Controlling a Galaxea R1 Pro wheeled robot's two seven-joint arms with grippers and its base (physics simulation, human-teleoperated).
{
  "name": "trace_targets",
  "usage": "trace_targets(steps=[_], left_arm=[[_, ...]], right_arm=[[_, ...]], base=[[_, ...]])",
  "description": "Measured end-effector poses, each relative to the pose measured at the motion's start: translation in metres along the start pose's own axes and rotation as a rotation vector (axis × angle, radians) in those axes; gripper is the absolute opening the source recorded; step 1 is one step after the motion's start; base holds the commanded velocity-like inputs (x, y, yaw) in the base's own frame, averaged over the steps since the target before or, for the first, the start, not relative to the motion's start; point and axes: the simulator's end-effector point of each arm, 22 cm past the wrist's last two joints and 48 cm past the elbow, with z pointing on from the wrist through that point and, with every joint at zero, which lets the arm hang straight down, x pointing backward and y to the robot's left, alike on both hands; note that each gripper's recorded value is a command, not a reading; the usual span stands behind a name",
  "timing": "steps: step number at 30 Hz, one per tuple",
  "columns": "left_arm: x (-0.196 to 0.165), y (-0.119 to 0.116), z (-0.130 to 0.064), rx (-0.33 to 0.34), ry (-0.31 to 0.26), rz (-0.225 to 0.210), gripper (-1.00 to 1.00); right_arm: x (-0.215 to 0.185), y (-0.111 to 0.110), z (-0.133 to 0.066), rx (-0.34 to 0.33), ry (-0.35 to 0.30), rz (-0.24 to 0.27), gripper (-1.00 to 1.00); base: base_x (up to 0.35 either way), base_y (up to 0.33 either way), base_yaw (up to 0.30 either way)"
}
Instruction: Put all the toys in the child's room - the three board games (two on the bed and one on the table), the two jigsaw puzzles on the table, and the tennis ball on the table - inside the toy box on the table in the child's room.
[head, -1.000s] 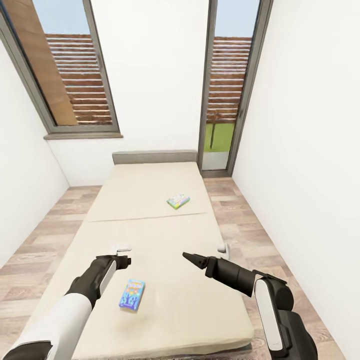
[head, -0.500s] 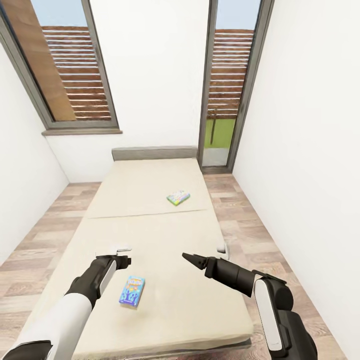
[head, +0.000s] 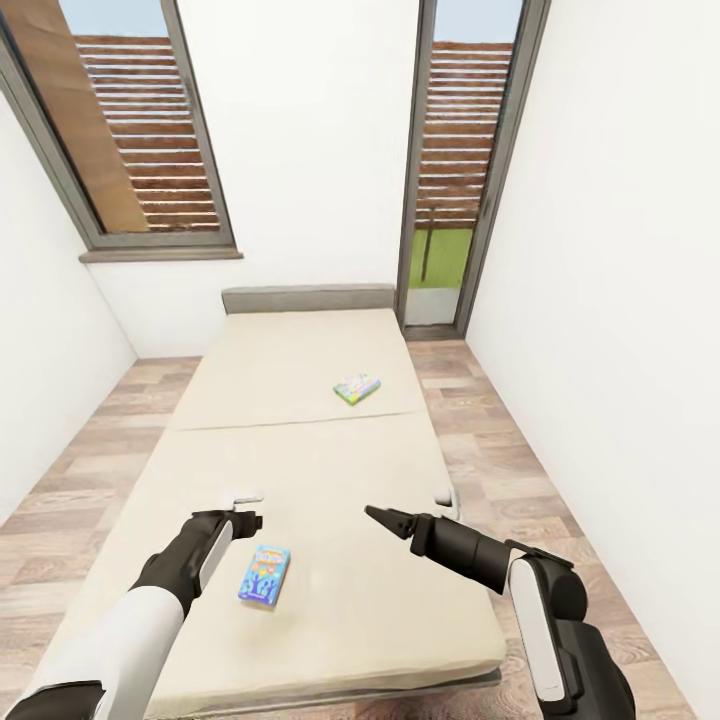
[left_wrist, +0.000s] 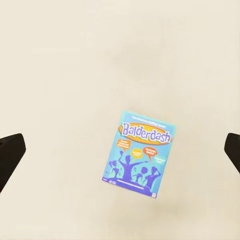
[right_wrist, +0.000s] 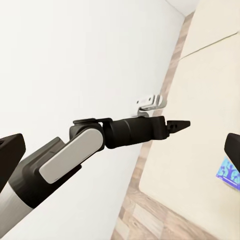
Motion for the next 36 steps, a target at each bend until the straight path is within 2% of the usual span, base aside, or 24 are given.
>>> trace_targets(steps=[9,17,36], left_arm=[[0.007,-0.001,0.006,0.000,0.015,0.002,1.00],[0.015,-0.016,0.010,0.018,0.029,0.008,1.00],[0.031,-0.018,0.021,0.019,0.060,0.011,1.00]], right_arm=[[0.001,-0.008,0.000,0.009,-0.001,0.015,1.00],[0.004,-0.014,0.001,0.014,0.003,0.026,1.00],[0.011,-0.026,0.004,0.024,0.016,0.053,1.00]], base=[[0.000,0.000,0.000],[0.000,0.000,0.000],[0.000,0.000,0.000]])
